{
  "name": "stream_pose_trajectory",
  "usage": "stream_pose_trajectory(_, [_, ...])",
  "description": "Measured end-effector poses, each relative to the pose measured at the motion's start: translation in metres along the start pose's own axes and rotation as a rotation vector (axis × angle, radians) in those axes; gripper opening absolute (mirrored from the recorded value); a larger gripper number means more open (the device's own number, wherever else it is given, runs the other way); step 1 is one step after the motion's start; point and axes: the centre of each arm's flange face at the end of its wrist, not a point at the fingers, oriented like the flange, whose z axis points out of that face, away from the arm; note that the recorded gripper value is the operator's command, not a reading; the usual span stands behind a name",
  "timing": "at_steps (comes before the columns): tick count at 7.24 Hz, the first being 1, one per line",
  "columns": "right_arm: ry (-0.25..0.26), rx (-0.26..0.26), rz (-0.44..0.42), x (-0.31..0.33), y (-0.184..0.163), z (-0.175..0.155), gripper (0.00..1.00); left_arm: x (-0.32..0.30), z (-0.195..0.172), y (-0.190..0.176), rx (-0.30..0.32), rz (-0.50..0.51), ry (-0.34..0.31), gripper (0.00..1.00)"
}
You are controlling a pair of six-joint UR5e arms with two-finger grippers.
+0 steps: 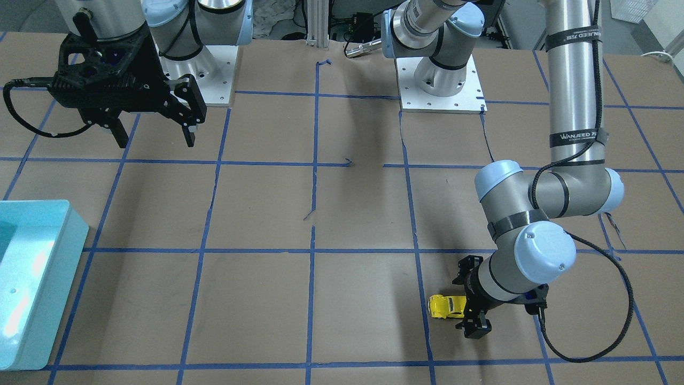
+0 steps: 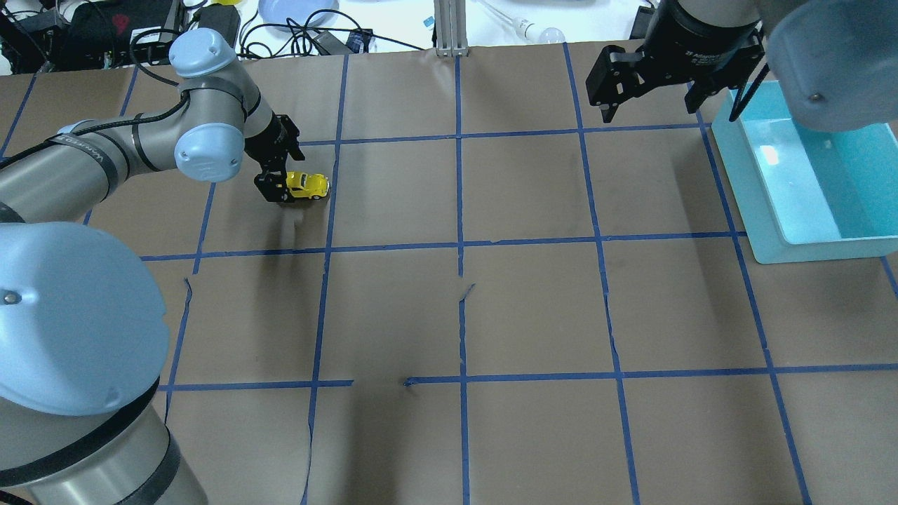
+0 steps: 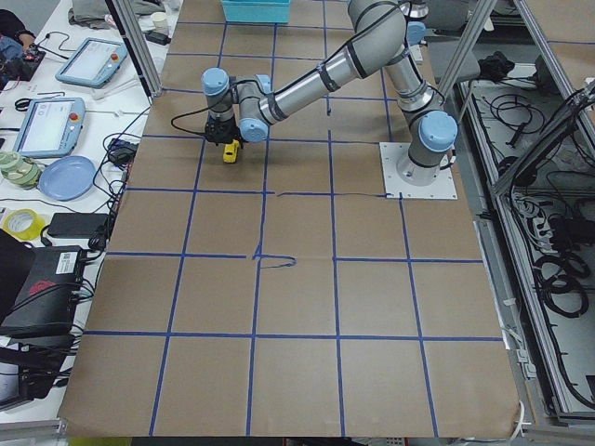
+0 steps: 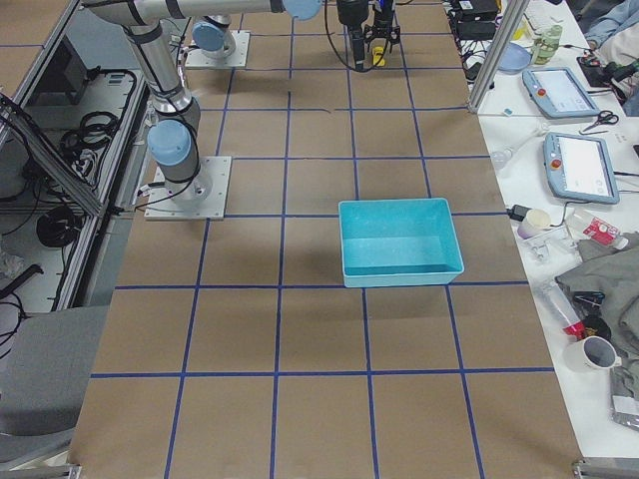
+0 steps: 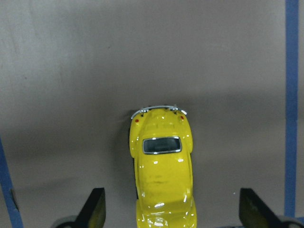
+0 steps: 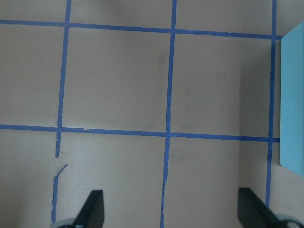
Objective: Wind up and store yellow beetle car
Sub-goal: 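Close the left gripper on the yellow car and lift it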
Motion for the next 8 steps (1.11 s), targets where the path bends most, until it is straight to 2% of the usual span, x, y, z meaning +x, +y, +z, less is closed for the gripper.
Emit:
stream_pose_trajectory(1, [0.000, -0.003, 0.000, 0.000, 0.001, 0.001, 1.00, -0.001, 0.003, 0.000, 0.000, -0.002, -0.005, 0.44])
stream_pose_trajectory(2, [-0.001, -0.004, 0.002, 0.000, 0.001, 0.002, 1.00, -0.001, 0.004, 0.000, 0.000, -0.004, -0.008, 0.09])
stream_pose_trajectory(3, [-0.001, -0.005, 0.004, -0.001, 0.002, 0.002, 1.00, -0.001, 0.003, 0.001, -0.001, -0.006, -0.006, 0.00])
stream_pose_trajectory(6, [-0.001, -0.005, 0.006, -0.001, 0.002, 0.001, 1.00, 0.002, -0.004, 0.001, -0.006, -0.003, 0.010, 0.00])
stream_pose_trajectory(8, [-0.001, -0.005, 0.008, -0.001, 0.003, 0.001, 1.00, 0.005, -0.025, 0.015, -0.031, -0.018, 0.050, 0.00])
